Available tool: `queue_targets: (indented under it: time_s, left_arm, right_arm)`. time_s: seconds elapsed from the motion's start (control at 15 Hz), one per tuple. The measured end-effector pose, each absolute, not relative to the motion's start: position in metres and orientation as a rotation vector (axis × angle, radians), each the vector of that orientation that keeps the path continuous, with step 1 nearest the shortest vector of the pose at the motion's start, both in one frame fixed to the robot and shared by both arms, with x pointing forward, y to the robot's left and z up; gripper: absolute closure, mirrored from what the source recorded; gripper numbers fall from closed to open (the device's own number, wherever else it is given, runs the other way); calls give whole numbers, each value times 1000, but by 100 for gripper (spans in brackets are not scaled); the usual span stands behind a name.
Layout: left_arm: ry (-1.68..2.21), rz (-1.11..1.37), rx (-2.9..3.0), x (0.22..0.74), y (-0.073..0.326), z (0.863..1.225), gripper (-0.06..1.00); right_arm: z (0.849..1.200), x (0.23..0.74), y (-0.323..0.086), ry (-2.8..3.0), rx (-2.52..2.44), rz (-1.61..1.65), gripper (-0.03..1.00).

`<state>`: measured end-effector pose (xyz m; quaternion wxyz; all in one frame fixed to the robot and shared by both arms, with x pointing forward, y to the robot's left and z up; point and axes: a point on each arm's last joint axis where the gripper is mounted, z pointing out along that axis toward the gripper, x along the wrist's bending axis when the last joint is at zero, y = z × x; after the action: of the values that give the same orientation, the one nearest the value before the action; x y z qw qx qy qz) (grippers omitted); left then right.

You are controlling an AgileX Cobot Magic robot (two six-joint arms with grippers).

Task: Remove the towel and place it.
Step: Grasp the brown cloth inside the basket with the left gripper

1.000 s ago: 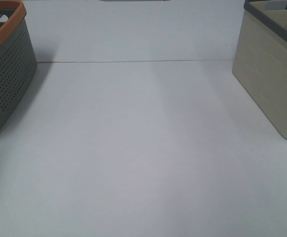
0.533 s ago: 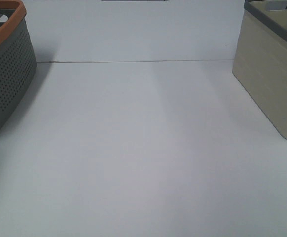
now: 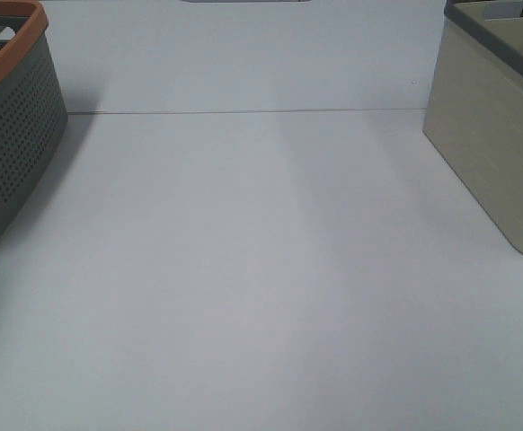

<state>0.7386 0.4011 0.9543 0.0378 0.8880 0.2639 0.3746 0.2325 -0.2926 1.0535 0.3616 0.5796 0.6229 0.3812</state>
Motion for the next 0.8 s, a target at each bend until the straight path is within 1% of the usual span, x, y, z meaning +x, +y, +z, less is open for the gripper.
queue_targets:
  time_s: [0.13, 0.33, 0.47, 0.8]
  left_arm:
    - [809, 1158, 2721, 739, 401, 955, 48]
    - [804, 1192, 2705, 741, 402, 956, 60]
    - [806, 1196, 2702, 741, 402, 957, 62]
    - [808, 1199, 2699, 741, 402, 957, 63]
  right_arm:
    - [1054, 232, -293, 1605, 1493, 982, 33]
    - [1054, 232, -293, 1605, 1493, 982, 33]
    - [1054, 232, -293, 1605, 1493, 982, 33]
    - [1054, 232, -293, 1605, 1493, 982, 33]
